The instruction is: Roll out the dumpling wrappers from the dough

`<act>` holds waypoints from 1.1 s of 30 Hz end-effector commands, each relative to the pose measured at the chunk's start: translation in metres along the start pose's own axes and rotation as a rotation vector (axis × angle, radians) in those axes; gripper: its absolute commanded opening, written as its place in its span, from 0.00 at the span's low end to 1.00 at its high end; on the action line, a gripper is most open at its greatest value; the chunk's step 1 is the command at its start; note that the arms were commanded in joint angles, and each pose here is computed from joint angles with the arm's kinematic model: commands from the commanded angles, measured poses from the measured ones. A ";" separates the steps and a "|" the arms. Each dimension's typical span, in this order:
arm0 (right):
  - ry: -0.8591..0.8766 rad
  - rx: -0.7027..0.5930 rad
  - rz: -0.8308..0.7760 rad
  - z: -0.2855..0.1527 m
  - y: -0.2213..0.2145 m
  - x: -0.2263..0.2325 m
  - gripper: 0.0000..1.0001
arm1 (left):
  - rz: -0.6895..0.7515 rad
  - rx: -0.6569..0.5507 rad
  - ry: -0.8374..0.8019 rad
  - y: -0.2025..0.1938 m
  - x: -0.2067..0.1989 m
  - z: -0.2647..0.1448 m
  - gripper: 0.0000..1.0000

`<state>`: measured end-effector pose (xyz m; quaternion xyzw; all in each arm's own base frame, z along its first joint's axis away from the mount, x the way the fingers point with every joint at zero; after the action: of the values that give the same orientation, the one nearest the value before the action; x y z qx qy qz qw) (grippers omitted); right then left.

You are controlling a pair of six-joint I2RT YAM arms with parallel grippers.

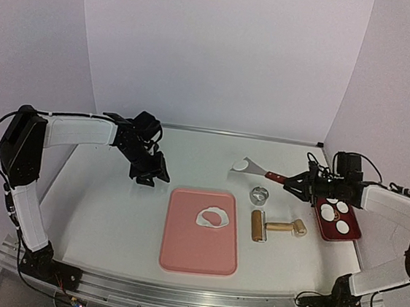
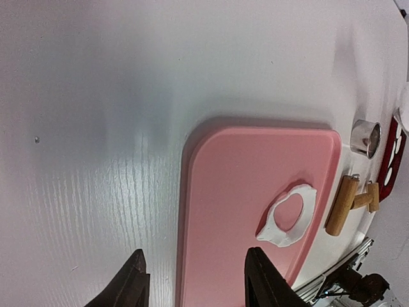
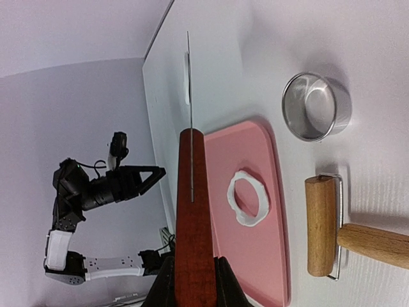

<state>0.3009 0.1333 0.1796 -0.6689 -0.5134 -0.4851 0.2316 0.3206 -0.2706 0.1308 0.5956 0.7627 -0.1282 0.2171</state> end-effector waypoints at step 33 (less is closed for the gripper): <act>-0.195 -0.618 -0.017 -0.096 0.036 0.011 0.00 | 0.134 -0.012 -0.304 0.019 -0.099 -0.003 0.48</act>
<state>0.2848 0.0563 0.1999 -0.7661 -0.3729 -0.5232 0.0136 0.3414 -0.3066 0.1410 0.6201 0.7198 -0.1750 0.2581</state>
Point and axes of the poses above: each gripper's point midway between its finger pads, its own z axis out along the fingers, its own x axis along the line the jaws close on, y = z × x, the point moved 4 cm from there along -z, back along the fingers, and after that the axes turned 8 degrees about -z, right-handed, at the moved point
